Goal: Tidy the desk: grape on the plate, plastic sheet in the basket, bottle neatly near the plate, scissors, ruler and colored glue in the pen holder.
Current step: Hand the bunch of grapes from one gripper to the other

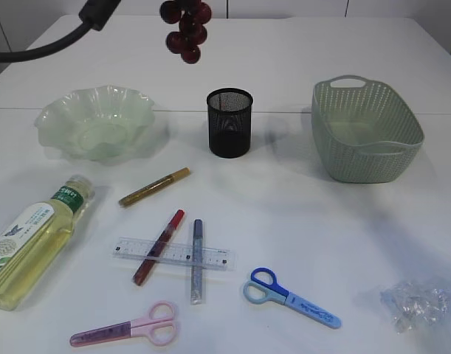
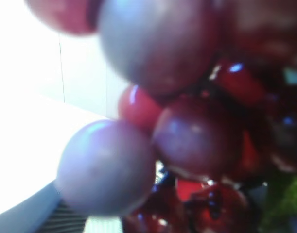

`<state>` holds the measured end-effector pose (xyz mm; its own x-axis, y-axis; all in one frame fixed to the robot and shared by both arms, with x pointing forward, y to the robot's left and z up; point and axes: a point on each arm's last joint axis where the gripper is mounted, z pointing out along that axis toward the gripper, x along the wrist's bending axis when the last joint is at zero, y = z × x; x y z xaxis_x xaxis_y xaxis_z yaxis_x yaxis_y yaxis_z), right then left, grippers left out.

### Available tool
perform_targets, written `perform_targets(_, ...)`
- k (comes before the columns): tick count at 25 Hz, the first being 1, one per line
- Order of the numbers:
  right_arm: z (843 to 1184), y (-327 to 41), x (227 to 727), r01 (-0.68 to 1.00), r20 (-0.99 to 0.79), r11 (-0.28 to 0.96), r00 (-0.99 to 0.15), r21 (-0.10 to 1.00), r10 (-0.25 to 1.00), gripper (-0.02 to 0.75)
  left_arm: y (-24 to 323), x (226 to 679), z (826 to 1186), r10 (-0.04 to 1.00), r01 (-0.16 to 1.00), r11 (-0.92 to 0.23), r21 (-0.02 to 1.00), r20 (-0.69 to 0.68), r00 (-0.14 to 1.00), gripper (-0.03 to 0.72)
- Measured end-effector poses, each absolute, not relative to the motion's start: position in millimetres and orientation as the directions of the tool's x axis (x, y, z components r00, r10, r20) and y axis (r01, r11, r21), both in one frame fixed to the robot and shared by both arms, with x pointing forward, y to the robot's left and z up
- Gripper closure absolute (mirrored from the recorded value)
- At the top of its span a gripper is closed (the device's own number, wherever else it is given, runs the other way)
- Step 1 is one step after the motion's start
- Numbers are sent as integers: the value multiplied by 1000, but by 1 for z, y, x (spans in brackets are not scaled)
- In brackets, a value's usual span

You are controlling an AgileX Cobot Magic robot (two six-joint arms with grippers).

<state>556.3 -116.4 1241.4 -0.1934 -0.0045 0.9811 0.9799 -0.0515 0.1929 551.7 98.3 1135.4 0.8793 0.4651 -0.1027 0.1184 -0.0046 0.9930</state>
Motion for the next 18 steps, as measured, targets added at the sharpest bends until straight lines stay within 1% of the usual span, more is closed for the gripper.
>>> perform_targets(2, 1241, -116, 557, 980, 981, -54, -193, 193, -4, 608, 98, 553, 1135, 471, 120, -5, 993, -103, 876, 204)
perform_targets(7, 1242, -116, 557, 980, 981, -56, -193, 192, -6, 608, 99, 553, 1135, 481, 122, -6, 993, -104, 871, 433)
perform_targets(9, 1242, -116, 557, 980, 981, -56, -193, 192, -6, 608, 99, 554, 1134, 481, 123, -7, 992, -105, 871, 489)
perform_targets(13, 1242, -116, 557, 980, 981, -58, -193, 192, -7, 608, 99, 554, 1133, 481, 126, -7, 992, -107, 870, 561)
perform_targets(18, 1242, -116, 557, 980, 981, -58, -193, 192, -7, 608, 99, 554, 1133, 481, 124, -8, 992, -105, 870, 584)
